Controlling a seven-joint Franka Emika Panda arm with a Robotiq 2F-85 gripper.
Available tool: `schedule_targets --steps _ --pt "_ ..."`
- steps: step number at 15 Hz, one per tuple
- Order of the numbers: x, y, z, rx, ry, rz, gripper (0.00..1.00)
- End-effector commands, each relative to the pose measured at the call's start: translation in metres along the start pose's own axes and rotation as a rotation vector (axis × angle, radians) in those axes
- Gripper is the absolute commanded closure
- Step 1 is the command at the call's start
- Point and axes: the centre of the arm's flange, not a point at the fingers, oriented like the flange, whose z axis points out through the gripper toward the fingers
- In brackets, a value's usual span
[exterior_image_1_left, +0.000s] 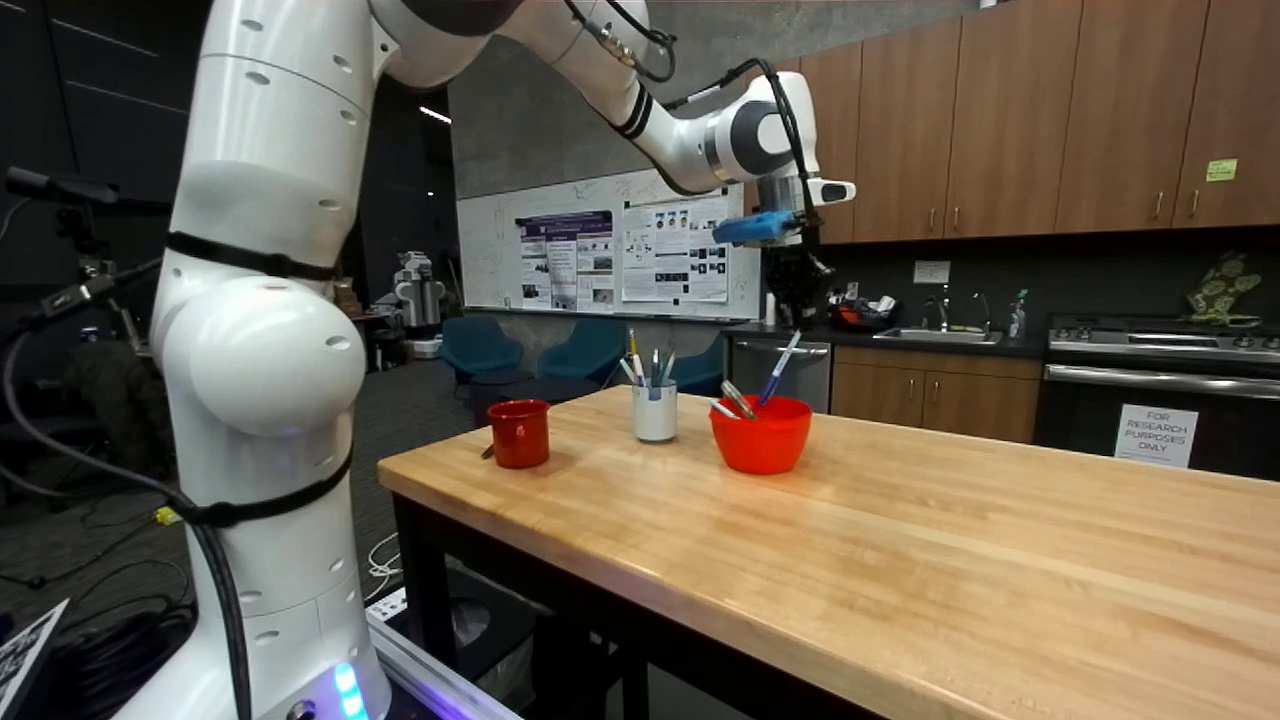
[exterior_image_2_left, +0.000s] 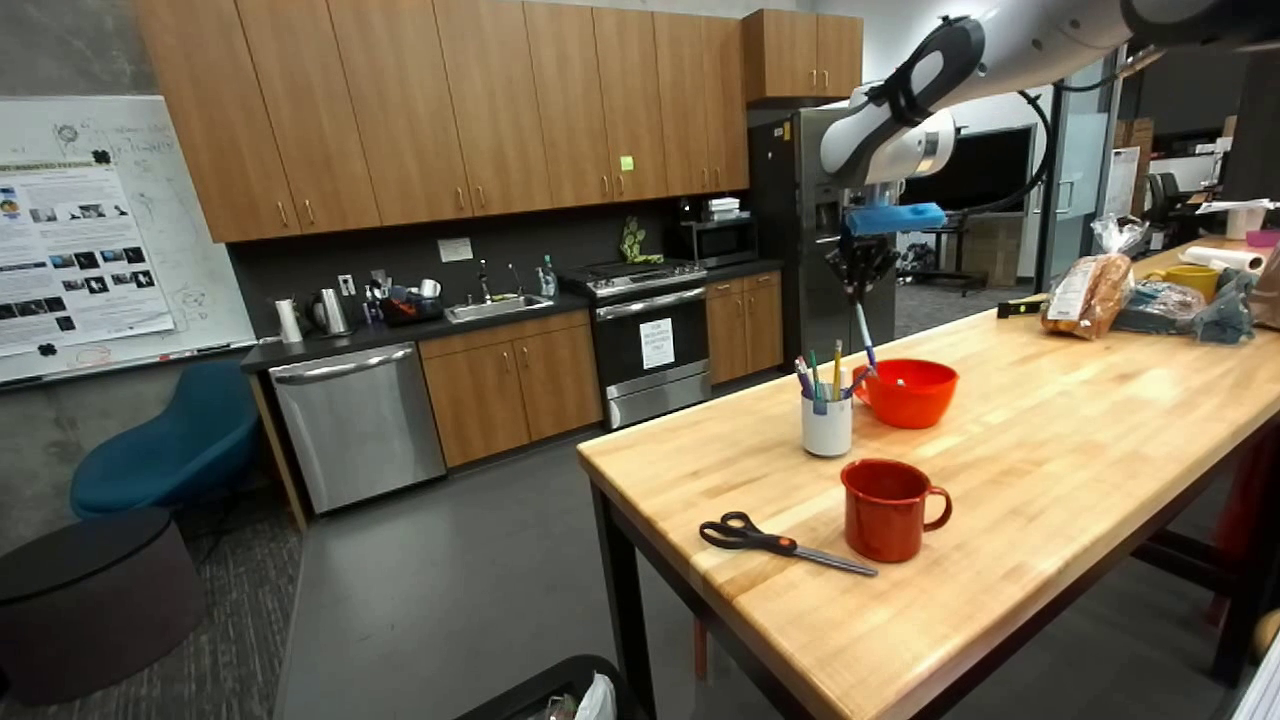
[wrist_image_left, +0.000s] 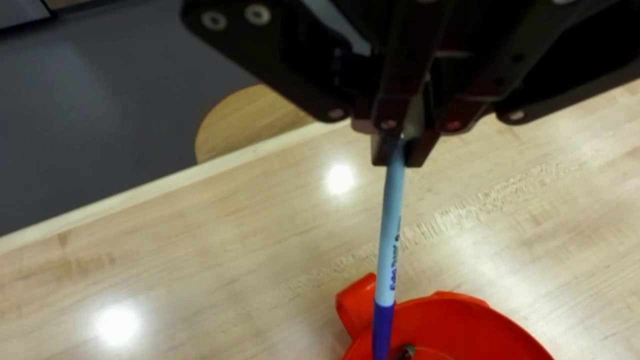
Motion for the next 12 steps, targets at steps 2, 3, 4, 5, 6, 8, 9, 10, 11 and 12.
schedule_targets --steps 2,3,4,5,6,8,9,10,11,12 --pt "-0.047 -0.008 -0.046 0.094 0.124 -0.009 0.97" --pt "-0.055 -0.01 -0.053 0.112 0.141 -0.012 0.97" --pt "-0.063 -0.012 -0.058 0.126 0.152 -0.016 0.97" --pt "-0.071 -0.014 -0.063 0.144 0.155 -0.014 0.97" --pt "-0.08 -0.016 -0.067 0.159 0.156 -0.016 0.97" --pt "-0.099 -0.019 -0.075 0.192 0.155 -0.017 0.97" --pt "-0.108 -0.02 -0.079 0.212 0.154 -0.017 0.97" --pt "-0.116 -0.022 -0.081 0.229 0.153 -0.021 0.97" --pt "-0.123 -0.024 -0.082 0.257 0.154 -0.029 0.97" --pt "-0.13 -0.026 -0.082 0.281 0.15 -0.039 0.97"
